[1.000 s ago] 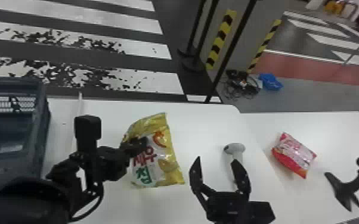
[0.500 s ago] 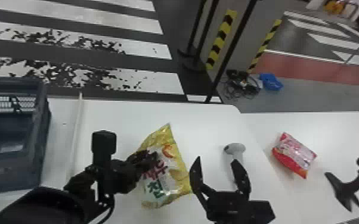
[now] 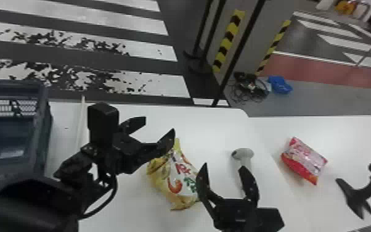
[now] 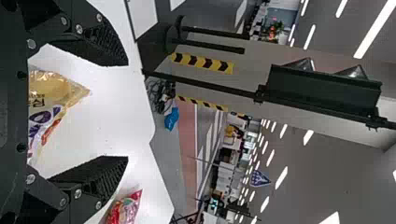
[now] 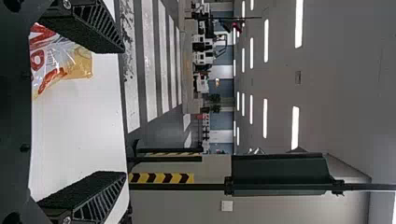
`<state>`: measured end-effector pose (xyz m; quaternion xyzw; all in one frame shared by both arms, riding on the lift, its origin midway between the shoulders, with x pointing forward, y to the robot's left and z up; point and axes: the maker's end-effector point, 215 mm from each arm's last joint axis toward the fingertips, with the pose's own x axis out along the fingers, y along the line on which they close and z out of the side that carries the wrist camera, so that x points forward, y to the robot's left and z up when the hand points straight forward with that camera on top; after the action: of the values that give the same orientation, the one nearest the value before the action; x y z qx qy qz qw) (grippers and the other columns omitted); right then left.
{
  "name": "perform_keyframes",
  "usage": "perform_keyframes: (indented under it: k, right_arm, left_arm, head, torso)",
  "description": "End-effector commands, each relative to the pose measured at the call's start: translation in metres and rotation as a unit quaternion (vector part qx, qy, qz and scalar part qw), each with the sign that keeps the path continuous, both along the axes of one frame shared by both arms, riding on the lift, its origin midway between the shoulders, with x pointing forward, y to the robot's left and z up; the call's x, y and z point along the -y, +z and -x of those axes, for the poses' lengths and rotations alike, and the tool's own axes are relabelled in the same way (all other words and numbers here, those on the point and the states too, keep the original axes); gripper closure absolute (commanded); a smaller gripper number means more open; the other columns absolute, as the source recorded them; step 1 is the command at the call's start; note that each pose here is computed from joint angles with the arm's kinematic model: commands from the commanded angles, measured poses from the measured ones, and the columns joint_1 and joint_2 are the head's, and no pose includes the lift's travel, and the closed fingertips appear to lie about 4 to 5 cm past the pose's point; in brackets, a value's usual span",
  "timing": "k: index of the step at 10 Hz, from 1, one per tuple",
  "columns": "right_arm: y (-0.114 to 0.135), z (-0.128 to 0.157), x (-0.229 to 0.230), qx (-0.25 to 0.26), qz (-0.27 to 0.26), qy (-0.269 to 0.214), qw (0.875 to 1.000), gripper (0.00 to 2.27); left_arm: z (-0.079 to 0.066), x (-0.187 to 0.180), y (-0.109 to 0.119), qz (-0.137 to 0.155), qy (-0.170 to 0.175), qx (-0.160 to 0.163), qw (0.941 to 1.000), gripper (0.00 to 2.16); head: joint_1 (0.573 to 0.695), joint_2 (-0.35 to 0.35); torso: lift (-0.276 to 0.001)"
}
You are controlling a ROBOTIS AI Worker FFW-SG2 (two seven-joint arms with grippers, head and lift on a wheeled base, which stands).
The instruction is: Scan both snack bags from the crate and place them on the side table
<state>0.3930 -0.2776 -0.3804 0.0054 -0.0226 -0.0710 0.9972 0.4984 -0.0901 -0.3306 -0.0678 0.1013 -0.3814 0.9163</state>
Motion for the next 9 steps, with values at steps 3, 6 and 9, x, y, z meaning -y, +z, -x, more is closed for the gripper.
perform_keyframes:
  k: [3,6,9]
  right_arm:
    - [-0.004,-0.003,-0.002,-0.008,-0.001,0.002,1.000,0.05]
    - [-0.005,-0.006,-0.002,-0.012,-0.004,0.002,1.000,0.05]
    - [-0.035,-0.021,0.006,-0.081,-0.051,0.016,0.995,0.03]
  left_arm:
    - [-0.011,-0.109,0.024,-0.061,0.074,0.060,0.9936,0.03]
    - [-0.015,-0.202,0.064,-0.049,0.157,0.148,0.9752,0.04]
    - [0.004,-0.274,0.063,-0.051,0.213,0.178,0.9592,0.04]
  head:
    - [0.695,-0.350]
    - [0.695,-0.252]
    - [0.695,-0.162]
  torso:
    - [-0.095]
    - [-0.095]
    - [-0.095]
